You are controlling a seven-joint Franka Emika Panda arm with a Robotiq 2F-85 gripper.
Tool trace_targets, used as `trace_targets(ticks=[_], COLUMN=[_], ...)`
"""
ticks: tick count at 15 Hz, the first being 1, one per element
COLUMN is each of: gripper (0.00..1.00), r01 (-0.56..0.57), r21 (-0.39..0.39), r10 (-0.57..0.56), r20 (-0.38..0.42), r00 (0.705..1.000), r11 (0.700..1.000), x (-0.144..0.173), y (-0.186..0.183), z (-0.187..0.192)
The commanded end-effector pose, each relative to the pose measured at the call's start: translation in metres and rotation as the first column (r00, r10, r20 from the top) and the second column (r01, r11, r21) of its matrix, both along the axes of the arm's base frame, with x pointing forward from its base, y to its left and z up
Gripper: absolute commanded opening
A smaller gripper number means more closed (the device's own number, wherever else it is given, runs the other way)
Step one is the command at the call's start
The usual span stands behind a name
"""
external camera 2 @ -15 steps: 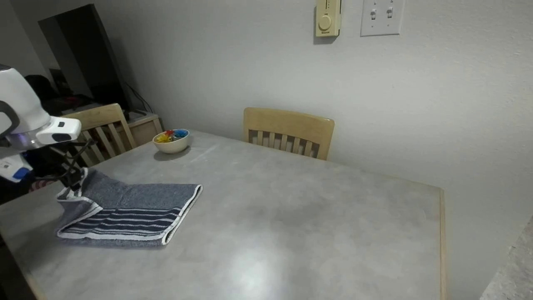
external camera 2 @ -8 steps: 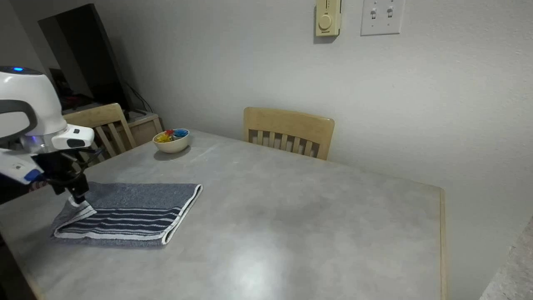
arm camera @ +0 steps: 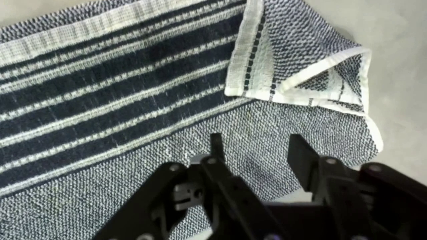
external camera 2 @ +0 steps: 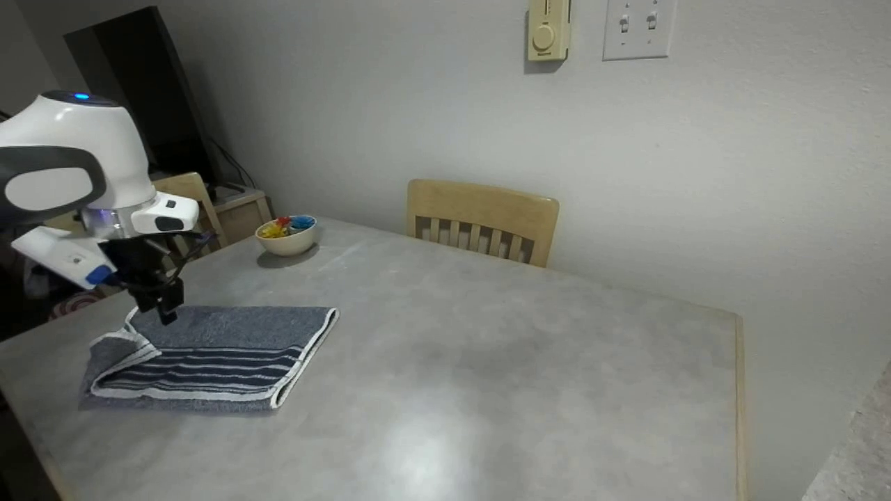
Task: Unfold the gray towel once
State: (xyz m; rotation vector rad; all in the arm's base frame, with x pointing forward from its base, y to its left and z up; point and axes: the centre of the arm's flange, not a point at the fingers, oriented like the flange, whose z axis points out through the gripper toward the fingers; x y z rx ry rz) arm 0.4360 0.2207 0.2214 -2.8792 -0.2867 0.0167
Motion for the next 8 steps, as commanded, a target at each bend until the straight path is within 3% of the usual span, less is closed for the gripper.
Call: trace_targets(ticks=[1,4,8], gripper=[0.24,0.03,0.0], r01=[0.033,0.056,0.114], r21=[0.005,-0.01,-0.012], r10=[-0.033,-0.056,-0.115], r20=[0.01,0.003,-0.018], r00=[0.999,0.998,0.993], r11=[0.999,0.998,0.993], x=[-0.002,0.018,0.058], y=[-0.017,-0.042,-0.09], z=[0.014,0.01,-0.01])
